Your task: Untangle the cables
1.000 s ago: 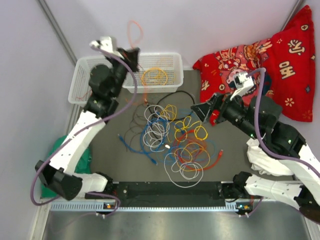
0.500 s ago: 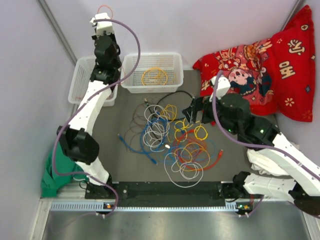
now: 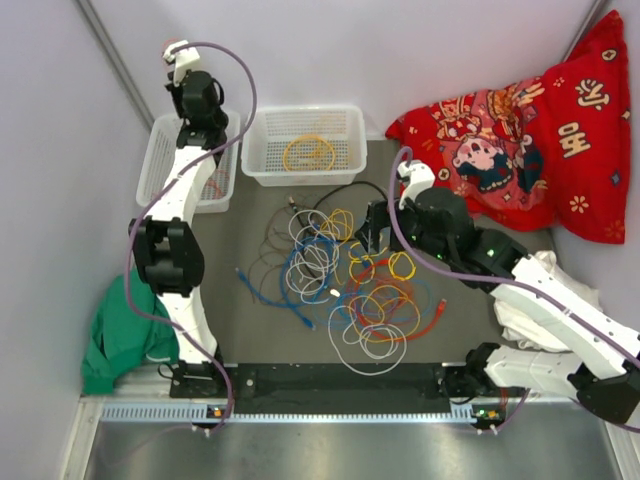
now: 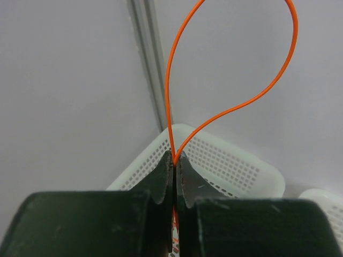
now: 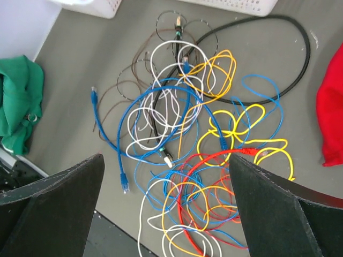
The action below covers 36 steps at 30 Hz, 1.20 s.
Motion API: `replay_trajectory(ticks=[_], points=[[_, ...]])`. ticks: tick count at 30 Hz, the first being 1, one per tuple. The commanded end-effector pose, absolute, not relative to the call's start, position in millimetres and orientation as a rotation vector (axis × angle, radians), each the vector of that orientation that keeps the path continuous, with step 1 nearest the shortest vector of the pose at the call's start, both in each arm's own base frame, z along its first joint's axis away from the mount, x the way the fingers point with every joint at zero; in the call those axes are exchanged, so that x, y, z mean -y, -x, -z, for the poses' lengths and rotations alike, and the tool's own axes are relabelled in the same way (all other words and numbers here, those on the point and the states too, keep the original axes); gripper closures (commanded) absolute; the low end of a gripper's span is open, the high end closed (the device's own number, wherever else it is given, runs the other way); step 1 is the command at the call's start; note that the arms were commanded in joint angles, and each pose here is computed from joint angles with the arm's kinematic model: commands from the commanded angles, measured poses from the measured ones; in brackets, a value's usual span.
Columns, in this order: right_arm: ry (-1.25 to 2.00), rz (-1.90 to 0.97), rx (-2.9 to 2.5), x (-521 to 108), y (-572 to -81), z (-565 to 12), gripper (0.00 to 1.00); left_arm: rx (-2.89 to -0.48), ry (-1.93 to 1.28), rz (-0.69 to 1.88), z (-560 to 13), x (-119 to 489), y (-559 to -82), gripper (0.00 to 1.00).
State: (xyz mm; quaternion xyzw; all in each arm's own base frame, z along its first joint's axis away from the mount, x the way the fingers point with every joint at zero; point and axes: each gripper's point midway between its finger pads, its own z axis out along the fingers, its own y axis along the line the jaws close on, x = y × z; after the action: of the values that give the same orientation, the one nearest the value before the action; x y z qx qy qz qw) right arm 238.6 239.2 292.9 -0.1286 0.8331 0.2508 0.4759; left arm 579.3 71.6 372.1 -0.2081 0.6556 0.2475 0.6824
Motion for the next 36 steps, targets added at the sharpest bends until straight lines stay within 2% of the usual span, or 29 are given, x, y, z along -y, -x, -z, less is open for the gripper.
replay_trajectory(ticks=[1,6,7,8,11,12,19,24,25,27,28,30,36], points=[[0.306,-0.676,-2.010,-249,-244,-298,0.01,-1.359,0.604,-0.598,-401,-95,-570,1.00],[0.301,-0.679,-2.021,-252,-247,-295,0.01,-1.396,0.607,-0.602,-384,-105,-580,1.00],[0.299,-0.677,-2.024,-252,-248,-294,0.01,-1.397,0.612,-0.599,-383,-106,-581,0.95],[0.300,-0.676,-2.024,-251,-248,-294,0.01,-1.407,0.612,-0.603,-380,-107,-581,0.70],[0.297,-0.671,-2.031,-251,-248,-293,0.01,-1.418,0.589,-0.606,-379,-106,-583,0.31],[0.298,-0.672,-2.031,-251,-247,-293,0.01,-1.416,0.586,-0.604,-382,-106,-582,0.02],[0.270,-0.683,-2.039,-248,-244,-293,0.01,-1.396,0.616,-0.553,-413,-98,-558,0.01],[0.240,-0.681,-2.056,-244,-241,-281,0.01,-1.384,0.573,-0.348,-440,-35,-509,0.01],[0.239,-0.671,-2.071,-242,-241,-273,0.01,-1.436,0.555,-0.303,-416,-18,-504,0.01],[0.229,-0.659,-2.085,-240,-240,-263,0.01,-1.457,0.443,-0.100,-424,36,-480,0.01],[0.231,-0.638,-2.114,-238,-239,-250,0.01,-1.522,0.402,-0.020,-393,58,-473,0.01],[0.203,-0.601,-2.152,-233,-240,-234,0.01,-1.590,0.278,0.218,-381,115,-446,0.01],[0.132,-0.521,-2.278,-220,-232,-173,0.01,-1.938,0.146,0.485,-261,201,-364,0.01]])
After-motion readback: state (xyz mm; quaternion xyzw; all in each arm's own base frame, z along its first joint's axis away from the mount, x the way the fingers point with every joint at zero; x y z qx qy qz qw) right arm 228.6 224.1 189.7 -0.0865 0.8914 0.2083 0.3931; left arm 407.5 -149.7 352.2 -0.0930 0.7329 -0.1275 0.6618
